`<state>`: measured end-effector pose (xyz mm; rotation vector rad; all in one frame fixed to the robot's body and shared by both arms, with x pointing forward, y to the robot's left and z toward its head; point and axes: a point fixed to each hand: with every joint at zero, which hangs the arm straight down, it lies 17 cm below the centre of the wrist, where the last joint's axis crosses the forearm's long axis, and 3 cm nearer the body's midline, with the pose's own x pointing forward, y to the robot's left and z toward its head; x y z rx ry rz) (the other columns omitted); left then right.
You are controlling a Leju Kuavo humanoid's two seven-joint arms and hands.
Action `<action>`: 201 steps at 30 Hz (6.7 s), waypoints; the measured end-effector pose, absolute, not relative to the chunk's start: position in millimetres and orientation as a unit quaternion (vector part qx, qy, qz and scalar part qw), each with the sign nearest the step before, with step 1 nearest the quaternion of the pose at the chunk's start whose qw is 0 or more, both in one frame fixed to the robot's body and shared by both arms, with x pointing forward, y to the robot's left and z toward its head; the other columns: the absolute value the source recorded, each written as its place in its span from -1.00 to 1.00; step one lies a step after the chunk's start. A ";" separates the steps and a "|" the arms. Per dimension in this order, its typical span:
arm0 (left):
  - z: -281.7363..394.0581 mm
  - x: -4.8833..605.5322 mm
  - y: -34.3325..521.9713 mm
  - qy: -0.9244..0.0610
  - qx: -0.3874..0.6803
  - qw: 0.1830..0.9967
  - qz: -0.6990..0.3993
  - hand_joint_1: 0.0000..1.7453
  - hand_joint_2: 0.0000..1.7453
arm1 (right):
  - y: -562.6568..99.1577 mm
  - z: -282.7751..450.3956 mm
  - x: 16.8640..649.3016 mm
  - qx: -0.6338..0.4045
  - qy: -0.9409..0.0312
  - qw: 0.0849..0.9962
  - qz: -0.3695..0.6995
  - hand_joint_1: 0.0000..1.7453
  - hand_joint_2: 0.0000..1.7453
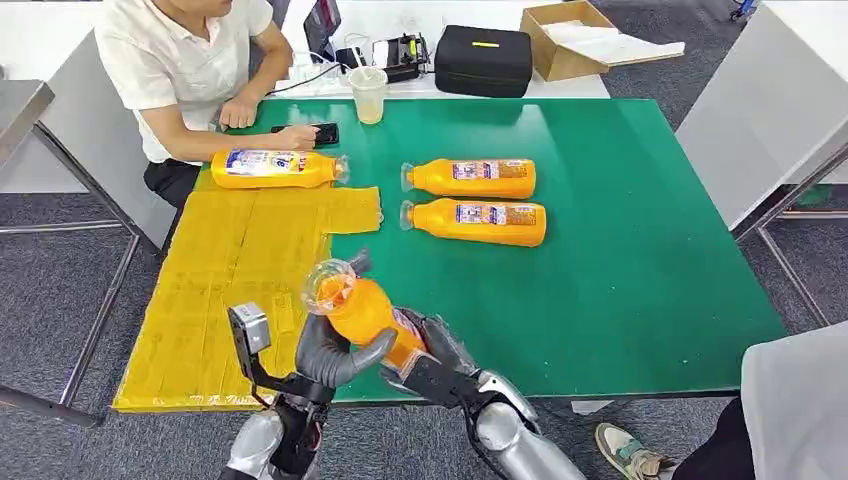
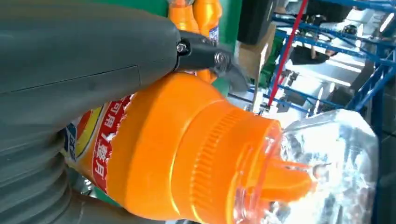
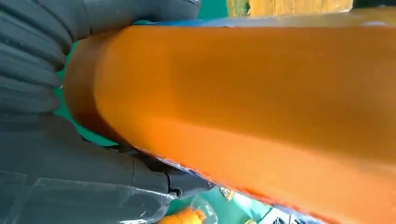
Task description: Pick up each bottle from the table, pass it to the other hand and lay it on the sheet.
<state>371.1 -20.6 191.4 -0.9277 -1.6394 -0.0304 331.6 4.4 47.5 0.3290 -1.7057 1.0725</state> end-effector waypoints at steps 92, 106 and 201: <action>50.1 492.0 43.7 -0.594 0.281 0.508 -0.557 -1.00 1.00 | -150.3 137.5 436.4 -0.283 -0.786 0.409 0.367 -1.00 1.00; 153.5 425.1 -17.6 -0.755 0.189 0.438 -0.450 -1.00 1.00 | -206.3 92.5 443.4 -0.413 -0.666 0.421 0.457 -1.00 1.00; 174.2 385.9 7.0 -0.744 -0.245 0.620 -0.043 -1.00 1.00 | -142.3 64.1 426.8 0.008 -0.734 0.593 0.331 1.00 1.00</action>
